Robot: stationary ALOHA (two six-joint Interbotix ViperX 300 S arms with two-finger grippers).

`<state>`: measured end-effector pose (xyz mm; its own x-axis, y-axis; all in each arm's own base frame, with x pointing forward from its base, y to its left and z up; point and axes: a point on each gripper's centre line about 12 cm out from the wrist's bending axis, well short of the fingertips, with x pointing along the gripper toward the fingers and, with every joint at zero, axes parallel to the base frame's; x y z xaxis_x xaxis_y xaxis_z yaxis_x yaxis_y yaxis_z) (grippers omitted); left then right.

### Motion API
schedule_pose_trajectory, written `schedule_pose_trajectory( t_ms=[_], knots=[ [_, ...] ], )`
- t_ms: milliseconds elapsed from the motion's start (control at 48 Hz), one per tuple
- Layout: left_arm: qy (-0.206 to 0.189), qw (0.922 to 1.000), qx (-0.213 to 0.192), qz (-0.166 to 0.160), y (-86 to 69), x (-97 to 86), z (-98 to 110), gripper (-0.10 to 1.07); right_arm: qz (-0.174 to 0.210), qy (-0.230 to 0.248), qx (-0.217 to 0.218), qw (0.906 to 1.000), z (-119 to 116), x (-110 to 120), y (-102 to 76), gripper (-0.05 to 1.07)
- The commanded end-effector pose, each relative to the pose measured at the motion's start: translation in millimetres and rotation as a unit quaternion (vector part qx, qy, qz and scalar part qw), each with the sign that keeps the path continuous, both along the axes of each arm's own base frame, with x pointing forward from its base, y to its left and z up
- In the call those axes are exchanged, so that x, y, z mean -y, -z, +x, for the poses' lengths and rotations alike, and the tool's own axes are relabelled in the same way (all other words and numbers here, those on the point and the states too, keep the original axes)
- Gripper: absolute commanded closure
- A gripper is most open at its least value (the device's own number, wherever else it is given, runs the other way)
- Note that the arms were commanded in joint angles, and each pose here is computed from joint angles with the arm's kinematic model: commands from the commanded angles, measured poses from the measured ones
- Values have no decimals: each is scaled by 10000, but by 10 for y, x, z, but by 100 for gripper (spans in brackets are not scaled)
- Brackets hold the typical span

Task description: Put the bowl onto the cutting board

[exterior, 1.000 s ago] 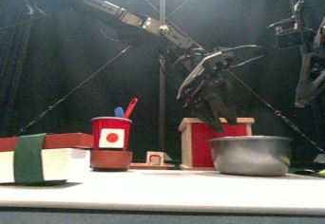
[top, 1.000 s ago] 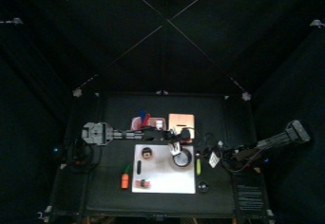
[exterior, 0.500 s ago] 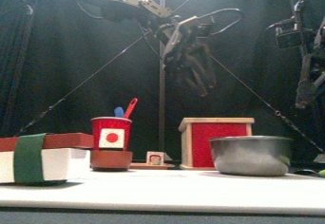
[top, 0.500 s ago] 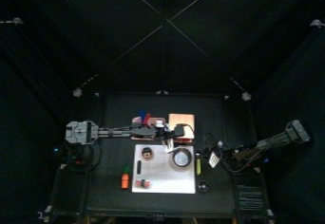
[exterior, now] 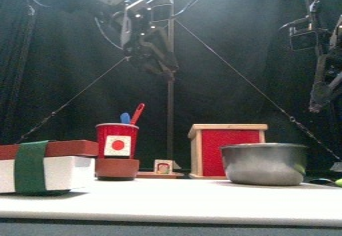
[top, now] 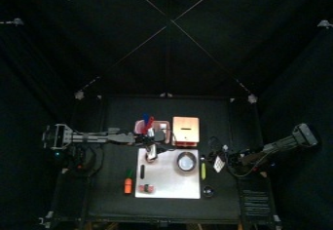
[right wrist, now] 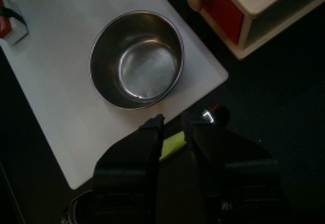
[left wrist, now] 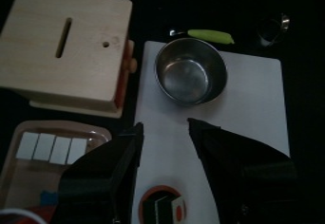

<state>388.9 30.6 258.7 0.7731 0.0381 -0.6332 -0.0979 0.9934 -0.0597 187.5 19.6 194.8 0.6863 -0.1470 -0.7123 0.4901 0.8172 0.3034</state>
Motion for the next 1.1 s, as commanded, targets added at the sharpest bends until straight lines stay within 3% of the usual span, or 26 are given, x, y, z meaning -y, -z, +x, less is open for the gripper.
schedule_pose_trajectory(
  t_ms=[0,229,458,729,1083],
  knots=[
    [19,9985,533,138,-82,27,-217,17,8,-28,110,9999,53,-16,-74,37],
    [121,9884,1495,233,-43,168,-725,17,-2,73,106,9999,76,26,-65,37],
    [71,9860,1656,188,110,186,-1100,17,23,190,113,9998,99,72,-53,37],
    [65,9866,1618,181,210,192,-1260,17,69,247,97,9996,148,101,-13,37],
    [49,9881,1528,152,284,193,-1295,17,123,270,164,9994,186,107,-42,37]
  ],
)
